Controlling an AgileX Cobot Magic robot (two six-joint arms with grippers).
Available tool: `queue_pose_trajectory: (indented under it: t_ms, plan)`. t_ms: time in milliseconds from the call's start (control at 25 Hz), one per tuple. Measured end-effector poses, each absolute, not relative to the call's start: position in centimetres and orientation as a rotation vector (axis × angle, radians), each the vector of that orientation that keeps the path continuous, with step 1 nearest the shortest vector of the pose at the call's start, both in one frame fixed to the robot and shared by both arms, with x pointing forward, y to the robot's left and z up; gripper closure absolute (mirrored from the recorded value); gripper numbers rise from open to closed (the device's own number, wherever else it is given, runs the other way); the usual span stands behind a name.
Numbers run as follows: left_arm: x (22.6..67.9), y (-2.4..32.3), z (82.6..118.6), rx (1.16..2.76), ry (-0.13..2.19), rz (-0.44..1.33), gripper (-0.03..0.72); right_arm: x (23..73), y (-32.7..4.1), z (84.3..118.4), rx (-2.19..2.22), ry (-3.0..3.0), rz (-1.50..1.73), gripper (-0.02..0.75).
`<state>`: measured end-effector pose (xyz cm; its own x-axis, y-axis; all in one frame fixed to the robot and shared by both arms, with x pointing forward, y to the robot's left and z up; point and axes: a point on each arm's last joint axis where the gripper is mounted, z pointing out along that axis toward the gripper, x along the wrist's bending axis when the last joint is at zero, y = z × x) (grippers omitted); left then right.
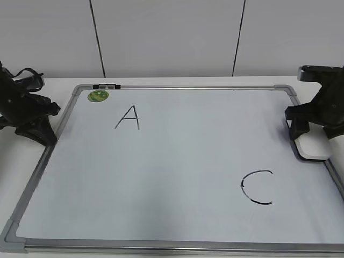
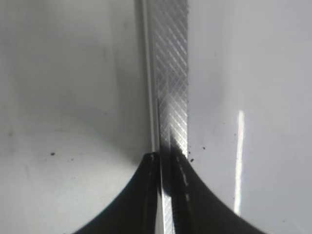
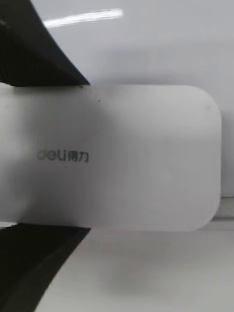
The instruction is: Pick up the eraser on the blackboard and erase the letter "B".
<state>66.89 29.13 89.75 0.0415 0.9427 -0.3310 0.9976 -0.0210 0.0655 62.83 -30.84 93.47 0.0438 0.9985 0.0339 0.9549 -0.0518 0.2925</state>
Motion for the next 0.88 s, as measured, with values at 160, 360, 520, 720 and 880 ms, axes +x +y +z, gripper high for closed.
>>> queue_pose_trajectory:
  t_ms: [160, 360, 520, 720, 880]
  plan:
    - [66.9, 29.1, 89.7, 2.044, 1.979, -0.282, 0.653, 63.1, -30.8, 93.3, 2.122, 2.021, 0.34, 0.179]
    - [66.9, 29.1, 89.7, 2.044, 1.979, -0.282, 0.654, 63.3, -30.8, 93.0, 2.125, 2.021, 0.34, 0.137]
    - [66.9, 29.1, 89.7, 2.044, 1.979, -0.282, 0.653, 63.5, -30.9, 93.4, 2.123, 2.032, 0.322, 0.134]
    - [66.9, 29.1, 89.8, 2.044, 1.979, -0.281, 0.645, 64.1, -31.1, 95.9, 2.099, 2.063, 0.263, 0.131]
    - [67.2, 29.2, 90.0, 2.058, 1.97, -0.285, 0.595, 64.3, -31.3, 98.5, 2.061, 2.069, 0.258, 0.131]
